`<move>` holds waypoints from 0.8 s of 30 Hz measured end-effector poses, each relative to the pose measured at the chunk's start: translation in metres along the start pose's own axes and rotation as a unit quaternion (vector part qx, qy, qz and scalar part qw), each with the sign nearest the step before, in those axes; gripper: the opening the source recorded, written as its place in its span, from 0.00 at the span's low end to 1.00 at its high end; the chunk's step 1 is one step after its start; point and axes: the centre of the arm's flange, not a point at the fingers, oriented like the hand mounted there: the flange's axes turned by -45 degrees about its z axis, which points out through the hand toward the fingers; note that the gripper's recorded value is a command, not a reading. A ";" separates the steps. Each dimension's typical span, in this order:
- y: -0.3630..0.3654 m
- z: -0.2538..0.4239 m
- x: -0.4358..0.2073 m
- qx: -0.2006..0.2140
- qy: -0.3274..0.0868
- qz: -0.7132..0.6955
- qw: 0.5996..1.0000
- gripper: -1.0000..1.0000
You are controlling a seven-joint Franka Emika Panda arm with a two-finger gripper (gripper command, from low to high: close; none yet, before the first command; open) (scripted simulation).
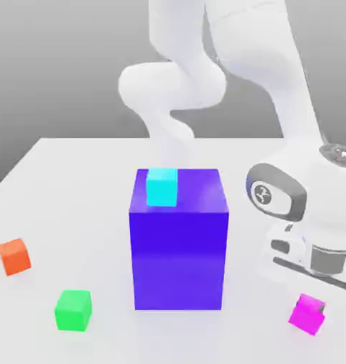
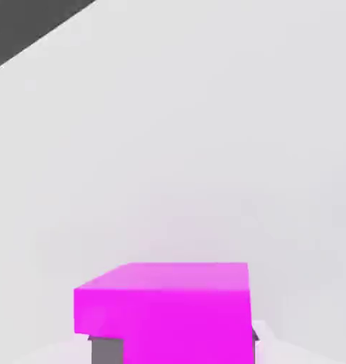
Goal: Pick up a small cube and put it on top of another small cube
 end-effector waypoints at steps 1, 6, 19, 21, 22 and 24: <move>-0.002 -0.012 0.006 0.011 0.005 0.000 1.000 0.00; -0.015 -0.072 0.051 0.080 0.049 0.003 0.996 0.00; 0.114 -0.114 0.188 0.092 0.082 0.272 0.954 0.00; 0.148 -0.110 0.203 0.081 0.077 0.334 0.936 0.00; 0.165 -0.107 0.210 0.076 0.074 0.365 0.925 0.00; 0.200 -0.103 0.221 0.066 0.068 0.425 0.900 0.00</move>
